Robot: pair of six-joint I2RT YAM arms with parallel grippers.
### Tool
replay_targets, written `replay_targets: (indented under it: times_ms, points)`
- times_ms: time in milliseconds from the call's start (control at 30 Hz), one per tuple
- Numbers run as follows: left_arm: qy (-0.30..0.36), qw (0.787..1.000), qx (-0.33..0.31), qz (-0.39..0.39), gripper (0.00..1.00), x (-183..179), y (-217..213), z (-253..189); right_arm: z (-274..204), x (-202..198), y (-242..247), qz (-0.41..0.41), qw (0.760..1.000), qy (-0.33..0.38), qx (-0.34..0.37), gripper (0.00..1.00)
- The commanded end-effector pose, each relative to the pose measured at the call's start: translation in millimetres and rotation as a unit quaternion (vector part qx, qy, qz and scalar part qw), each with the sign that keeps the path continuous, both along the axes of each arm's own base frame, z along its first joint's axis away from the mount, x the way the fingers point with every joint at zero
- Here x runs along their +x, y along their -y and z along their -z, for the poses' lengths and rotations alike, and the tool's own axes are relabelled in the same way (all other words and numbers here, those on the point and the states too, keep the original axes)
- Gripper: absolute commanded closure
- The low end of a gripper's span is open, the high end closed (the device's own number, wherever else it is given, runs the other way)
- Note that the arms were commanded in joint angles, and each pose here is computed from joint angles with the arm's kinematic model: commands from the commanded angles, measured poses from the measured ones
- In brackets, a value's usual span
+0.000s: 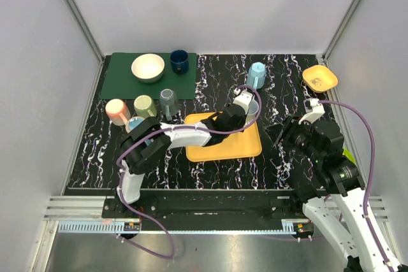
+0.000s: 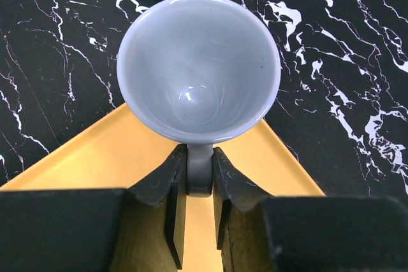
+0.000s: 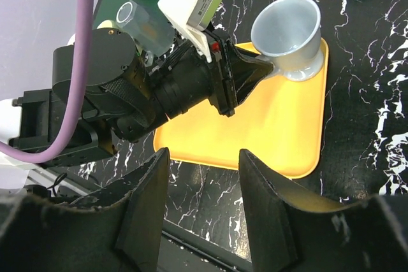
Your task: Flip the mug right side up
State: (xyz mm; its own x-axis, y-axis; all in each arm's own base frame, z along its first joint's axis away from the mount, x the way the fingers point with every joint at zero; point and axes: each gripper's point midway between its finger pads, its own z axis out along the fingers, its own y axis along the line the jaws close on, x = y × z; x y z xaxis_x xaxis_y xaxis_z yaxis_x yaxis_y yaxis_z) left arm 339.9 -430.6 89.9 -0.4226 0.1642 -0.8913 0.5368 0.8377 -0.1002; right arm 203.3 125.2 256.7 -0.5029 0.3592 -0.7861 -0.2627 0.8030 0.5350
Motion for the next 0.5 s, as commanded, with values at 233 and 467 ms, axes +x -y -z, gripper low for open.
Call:
replay_targets:
  times_ms: [233, 467]
  points:
    - [0.060, 0.996, -0.041, -0.045, 0.38, -6.2, -32.1, -75.7, -8.6, 8.4, 6.1, 0.024, 1.000, 0.014, -0.009, 0.46]
    - [0.077, 0.988, -0.084, -0.103, 0.17, -47.5, -111.9, -151.4, -1.0, 77.6, 32.3, 0.164, 0.984, -0.034, -0.055, 0.43]
